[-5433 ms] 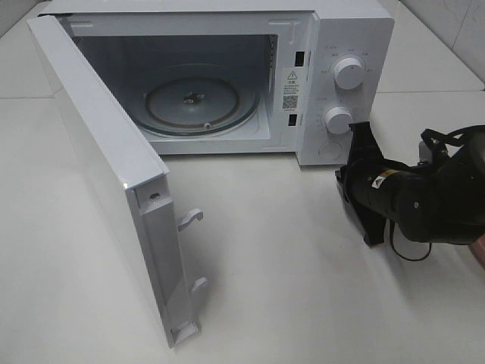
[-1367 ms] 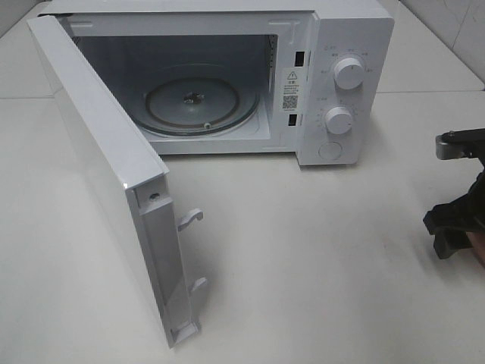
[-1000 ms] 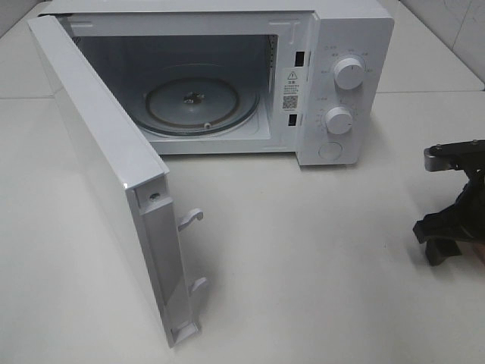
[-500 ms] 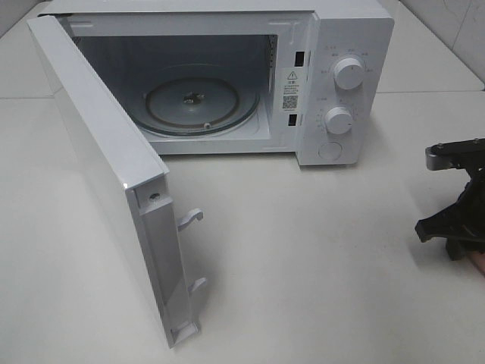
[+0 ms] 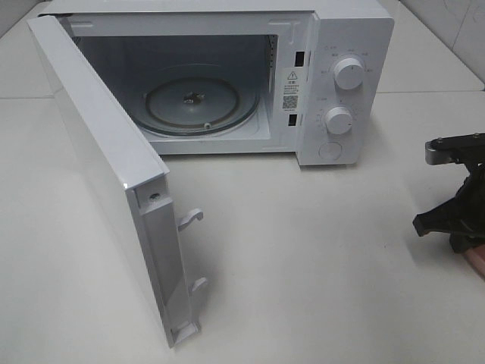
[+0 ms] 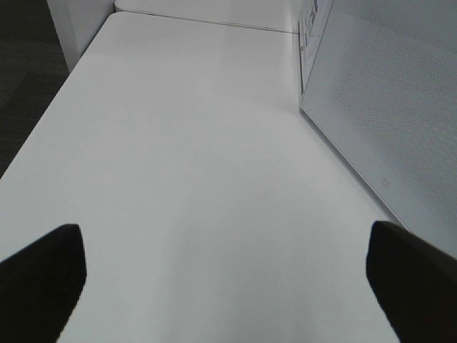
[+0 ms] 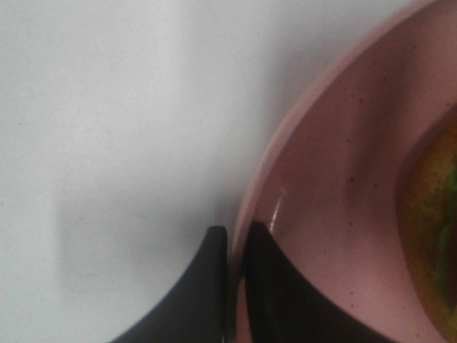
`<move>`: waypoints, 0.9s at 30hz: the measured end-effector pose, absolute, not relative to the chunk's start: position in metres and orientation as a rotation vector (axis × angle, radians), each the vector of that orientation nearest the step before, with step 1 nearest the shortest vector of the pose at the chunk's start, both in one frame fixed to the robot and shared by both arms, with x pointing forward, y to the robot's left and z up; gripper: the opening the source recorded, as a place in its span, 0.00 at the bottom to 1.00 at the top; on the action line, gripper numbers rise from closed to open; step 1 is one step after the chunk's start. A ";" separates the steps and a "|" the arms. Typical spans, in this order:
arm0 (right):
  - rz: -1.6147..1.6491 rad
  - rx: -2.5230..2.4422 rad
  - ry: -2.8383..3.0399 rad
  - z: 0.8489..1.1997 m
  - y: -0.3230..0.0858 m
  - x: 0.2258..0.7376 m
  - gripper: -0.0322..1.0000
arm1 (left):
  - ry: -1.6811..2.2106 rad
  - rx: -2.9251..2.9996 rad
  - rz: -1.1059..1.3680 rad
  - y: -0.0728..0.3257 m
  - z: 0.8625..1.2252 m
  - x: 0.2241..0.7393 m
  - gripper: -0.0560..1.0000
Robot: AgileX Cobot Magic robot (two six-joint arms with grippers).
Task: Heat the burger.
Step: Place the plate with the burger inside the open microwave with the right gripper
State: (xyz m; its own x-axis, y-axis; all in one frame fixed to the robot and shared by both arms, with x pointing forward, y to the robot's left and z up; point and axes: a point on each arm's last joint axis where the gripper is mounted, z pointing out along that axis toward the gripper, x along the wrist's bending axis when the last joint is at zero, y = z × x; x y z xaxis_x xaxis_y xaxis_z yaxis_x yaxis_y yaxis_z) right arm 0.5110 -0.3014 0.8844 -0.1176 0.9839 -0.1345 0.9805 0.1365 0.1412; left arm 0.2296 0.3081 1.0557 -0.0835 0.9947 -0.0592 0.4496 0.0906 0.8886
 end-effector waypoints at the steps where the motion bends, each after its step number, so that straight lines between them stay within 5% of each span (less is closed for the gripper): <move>1: 0.026 1.945 2.213 0.884 -0.301 0.511 0.10 | 1.636 1.451 0.940 0.308 1.056 0.230 0.99; 27: -0.256 1.821 2.205 0.886 -0.254 0.494 0.06 | 1.636 1.451 0.940 0.308 1.056 0.230 0.99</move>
